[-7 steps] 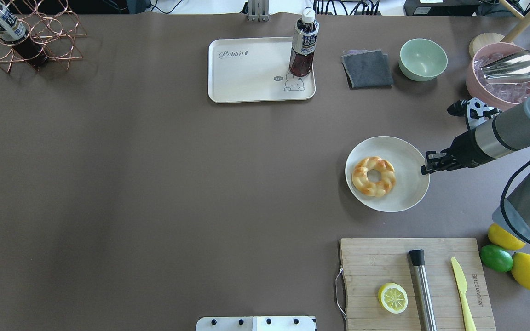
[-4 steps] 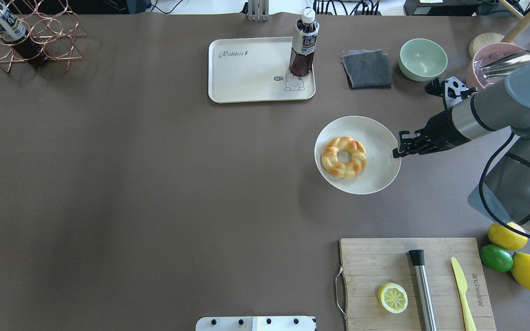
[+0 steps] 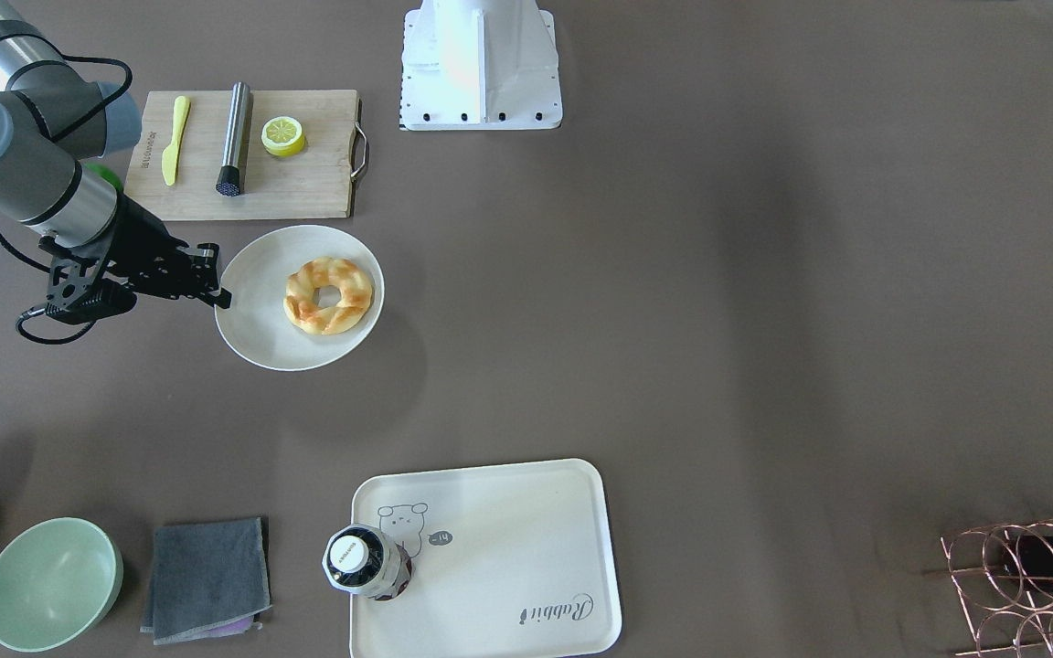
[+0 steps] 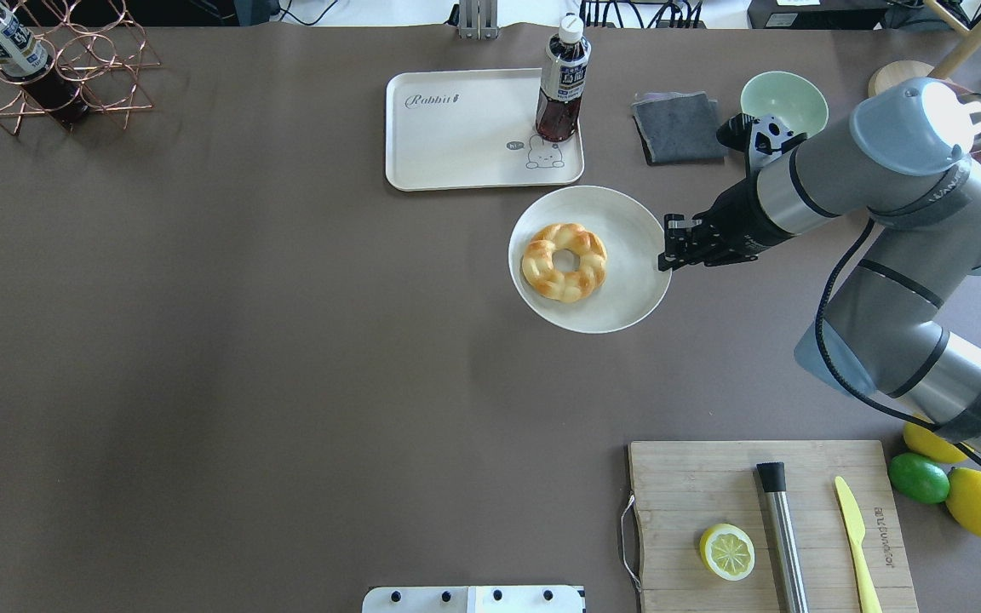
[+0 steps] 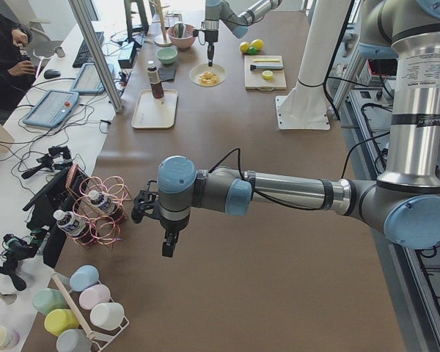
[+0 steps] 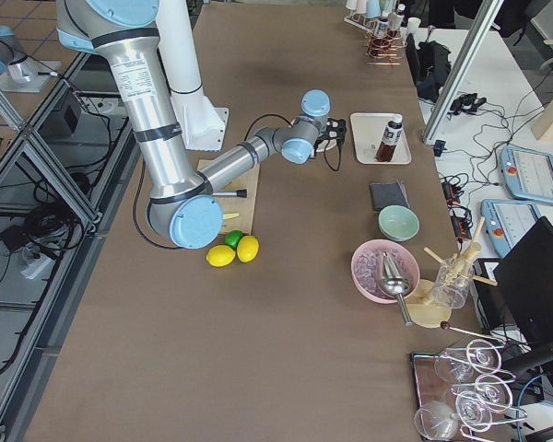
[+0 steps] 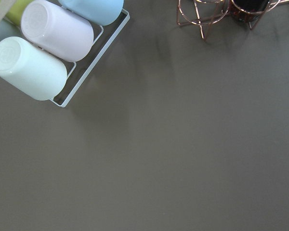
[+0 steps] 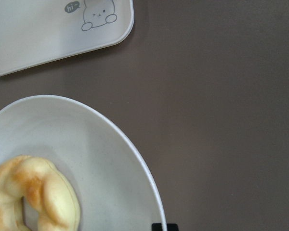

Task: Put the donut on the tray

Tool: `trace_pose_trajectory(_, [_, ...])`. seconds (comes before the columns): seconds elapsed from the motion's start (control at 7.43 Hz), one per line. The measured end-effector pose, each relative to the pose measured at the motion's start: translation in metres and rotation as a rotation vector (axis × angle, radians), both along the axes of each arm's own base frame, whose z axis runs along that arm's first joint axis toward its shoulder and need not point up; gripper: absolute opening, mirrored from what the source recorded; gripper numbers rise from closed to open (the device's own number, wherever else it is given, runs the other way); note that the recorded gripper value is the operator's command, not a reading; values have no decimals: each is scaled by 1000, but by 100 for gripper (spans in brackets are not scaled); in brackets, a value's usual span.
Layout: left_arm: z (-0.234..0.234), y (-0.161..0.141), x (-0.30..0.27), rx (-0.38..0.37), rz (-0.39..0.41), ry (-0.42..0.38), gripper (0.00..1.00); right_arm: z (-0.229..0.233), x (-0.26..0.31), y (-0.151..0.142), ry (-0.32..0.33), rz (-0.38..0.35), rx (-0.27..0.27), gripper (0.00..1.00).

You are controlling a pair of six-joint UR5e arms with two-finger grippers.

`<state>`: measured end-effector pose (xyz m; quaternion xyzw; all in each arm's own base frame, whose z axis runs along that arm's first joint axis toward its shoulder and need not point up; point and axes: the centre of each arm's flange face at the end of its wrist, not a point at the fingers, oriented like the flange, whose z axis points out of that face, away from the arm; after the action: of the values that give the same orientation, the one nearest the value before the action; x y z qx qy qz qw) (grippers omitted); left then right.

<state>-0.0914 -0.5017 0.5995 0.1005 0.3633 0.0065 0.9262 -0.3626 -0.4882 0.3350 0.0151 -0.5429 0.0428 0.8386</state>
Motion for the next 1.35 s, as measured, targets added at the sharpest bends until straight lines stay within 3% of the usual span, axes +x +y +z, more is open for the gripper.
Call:
trace_pose_trajectory(0.27, [-27, -13, 31, -39, -19, 96, 98, -32, -28, 10, 6, 24, -24, 0])
trace_pose_trajectory(0.81, [-110, -34, 155, -76, -58, 253, 98, -103, -81, 29, -17, 65, -63, 0])
trace_pose_trajectory(1.35, [-210, -41, 279, -183, -89, 444, 98, -114, -93, 41, -21, 75, -55, 0])
